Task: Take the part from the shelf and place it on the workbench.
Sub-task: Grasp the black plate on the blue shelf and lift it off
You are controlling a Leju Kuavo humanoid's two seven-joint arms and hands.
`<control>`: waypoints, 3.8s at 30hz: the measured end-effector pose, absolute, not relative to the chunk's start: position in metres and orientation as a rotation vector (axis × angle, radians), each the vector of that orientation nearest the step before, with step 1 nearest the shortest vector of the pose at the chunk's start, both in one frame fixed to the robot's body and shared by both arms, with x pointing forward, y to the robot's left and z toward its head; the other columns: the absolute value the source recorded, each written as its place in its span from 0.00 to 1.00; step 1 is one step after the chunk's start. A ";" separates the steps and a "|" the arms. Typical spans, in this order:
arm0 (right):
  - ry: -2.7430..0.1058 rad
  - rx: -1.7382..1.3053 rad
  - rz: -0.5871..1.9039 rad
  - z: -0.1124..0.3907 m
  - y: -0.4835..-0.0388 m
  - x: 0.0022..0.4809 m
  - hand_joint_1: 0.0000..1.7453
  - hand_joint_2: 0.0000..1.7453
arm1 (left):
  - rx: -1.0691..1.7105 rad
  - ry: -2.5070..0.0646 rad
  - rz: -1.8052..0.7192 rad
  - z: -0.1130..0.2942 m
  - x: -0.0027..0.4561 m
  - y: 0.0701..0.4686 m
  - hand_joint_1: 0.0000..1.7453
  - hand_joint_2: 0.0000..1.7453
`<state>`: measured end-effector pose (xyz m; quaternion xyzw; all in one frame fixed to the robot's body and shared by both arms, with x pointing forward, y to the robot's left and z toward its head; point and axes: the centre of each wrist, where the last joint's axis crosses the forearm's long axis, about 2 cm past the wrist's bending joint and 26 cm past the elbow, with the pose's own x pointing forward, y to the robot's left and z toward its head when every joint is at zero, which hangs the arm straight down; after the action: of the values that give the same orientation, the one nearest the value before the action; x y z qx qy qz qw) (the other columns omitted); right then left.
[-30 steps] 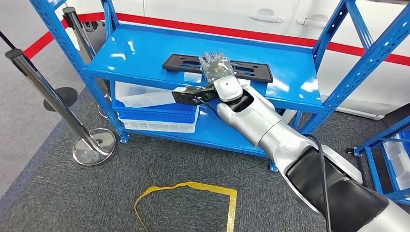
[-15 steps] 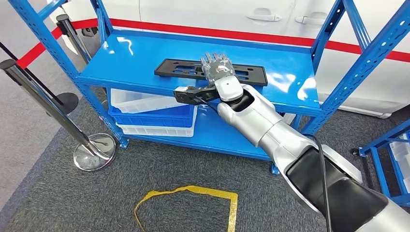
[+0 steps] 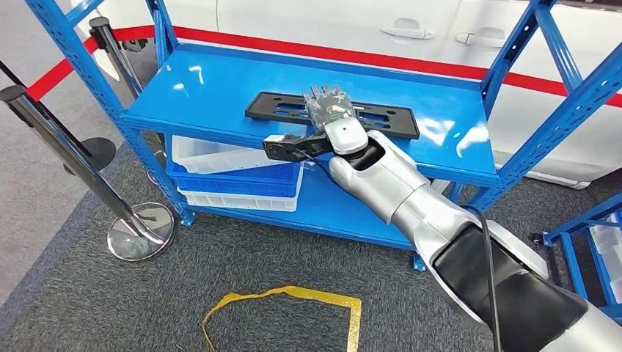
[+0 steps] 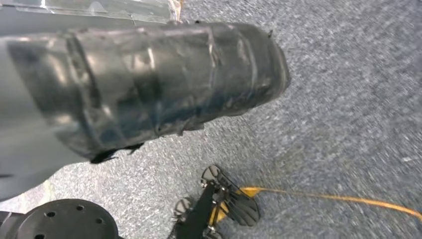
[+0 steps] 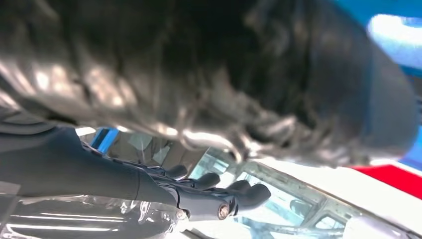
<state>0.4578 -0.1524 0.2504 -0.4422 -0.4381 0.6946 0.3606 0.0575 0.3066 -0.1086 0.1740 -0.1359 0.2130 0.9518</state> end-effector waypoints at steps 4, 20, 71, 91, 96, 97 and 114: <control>-1.109 -1.113 1.797 0.245 -0.154 0.457 0.00 0.00 | 0.352 -0.277 0.433 -0.109 0.058 0.306 0.00 0.00; -1.084 -1.096 1.796 0.239 -0.156 0.457 0.00 0.00 | 0.356 -0.273 0.432 -0.109 0.057 0.308 0.00 0.00; -0.947 -0.956 1.804 0.201 -0.171 0.449 0.00 1.00 | 0.393 -0.261 0.433 -0.108 0.057 0.321 0.00 0.00; -0.956 -0.955 1.810 0.203 -0.168 0.449 0.00 1.00 | 0.396 -0.262 0.432 -0.108 0.057 0.323 0.00 0.00; -0.940 -0.930 1.828 0.200 -0.168 0.449 0.00 1.00 | 0.378 -0.273 0.452 -0.108 0.058 0.323 0.00 0.00; -0.936 -0.924 1.831 0.199 -0.168 0.449 0.00 1.00 | 0.377 -0.274 0.456 -0.108 0.058 0.323 0.00 0.00; -0.791 -0.817 1.860 0.185 -0.168 0.443 0.00 1.00 | 0.393 -0.291 0.459 -0.108 0.058 0.329 0.00 0.00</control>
<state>0.4434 -0.1682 0.1845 -0.3321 -0.3215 0.7566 0.4625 0.0579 0.3289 -0.1075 0.1927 -0.1427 0.2252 0.9444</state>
